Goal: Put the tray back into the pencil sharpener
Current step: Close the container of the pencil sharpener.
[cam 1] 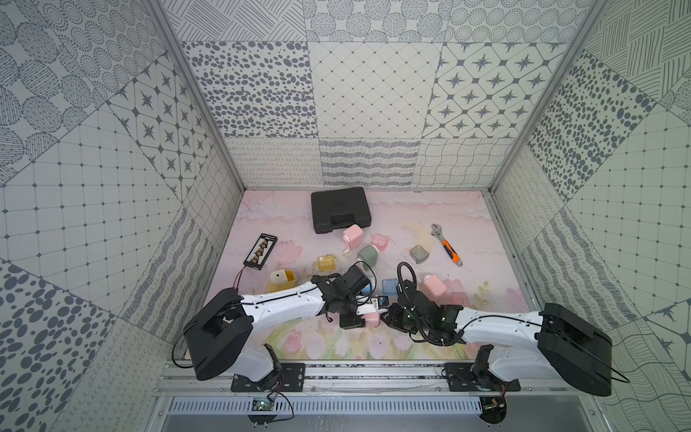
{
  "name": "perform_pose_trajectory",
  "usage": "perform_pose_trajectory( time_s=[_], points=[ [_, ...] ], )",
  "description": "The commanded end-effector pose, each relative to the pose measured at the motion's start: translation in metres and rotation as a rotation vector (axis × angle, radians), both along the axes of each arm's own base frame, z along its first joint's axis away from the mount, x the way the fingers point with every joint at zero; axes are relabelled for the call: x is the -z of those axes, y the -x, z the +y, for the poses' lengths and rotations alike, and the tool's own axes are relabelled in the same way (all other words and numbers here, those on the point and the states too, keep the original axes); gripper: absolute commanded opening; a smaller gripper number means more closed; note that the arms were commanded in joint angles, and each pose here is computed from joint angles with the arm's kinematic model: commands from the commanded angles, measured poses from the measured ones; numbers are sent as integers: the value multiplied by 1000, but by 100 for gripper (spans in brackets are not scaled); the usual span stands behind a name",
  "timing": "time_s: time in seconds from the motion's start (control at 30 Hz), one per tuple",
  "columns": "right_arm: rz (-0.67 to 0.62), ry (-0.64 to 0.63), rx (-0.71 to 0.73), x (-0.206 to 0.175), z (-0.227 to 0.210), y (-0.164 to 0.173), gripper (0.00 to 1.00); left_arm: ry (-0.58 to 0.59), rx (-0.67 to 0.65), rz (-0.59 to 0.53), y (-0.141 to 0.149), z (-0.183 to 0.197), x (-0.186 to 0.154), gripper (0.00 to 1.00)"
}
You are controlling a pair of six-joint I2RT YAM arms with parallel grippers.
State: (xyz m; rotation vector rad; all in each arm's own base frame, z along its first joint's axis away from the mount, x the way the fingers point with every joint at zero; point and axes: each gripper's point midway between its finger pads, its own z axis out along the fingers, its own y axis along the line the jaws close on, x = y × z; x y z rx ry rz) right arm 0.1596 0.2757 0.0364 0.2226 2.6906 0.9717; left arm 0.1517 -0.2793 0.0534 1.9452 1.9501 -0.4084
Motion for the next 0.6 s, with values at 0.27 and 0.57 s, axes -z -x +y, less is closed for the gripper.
perform_pose_trajectory(
  time_s=[0.27, 0.57],
  points=[
    [2, -87, -11, -8, 18, -2, 27, -23, 50, 41, 15, 0, 9, 48],
    [-119, 31, 123, -41, -34, -13, 30, 91, -62, 27, 12, -10, -30, 23]
  ],
)
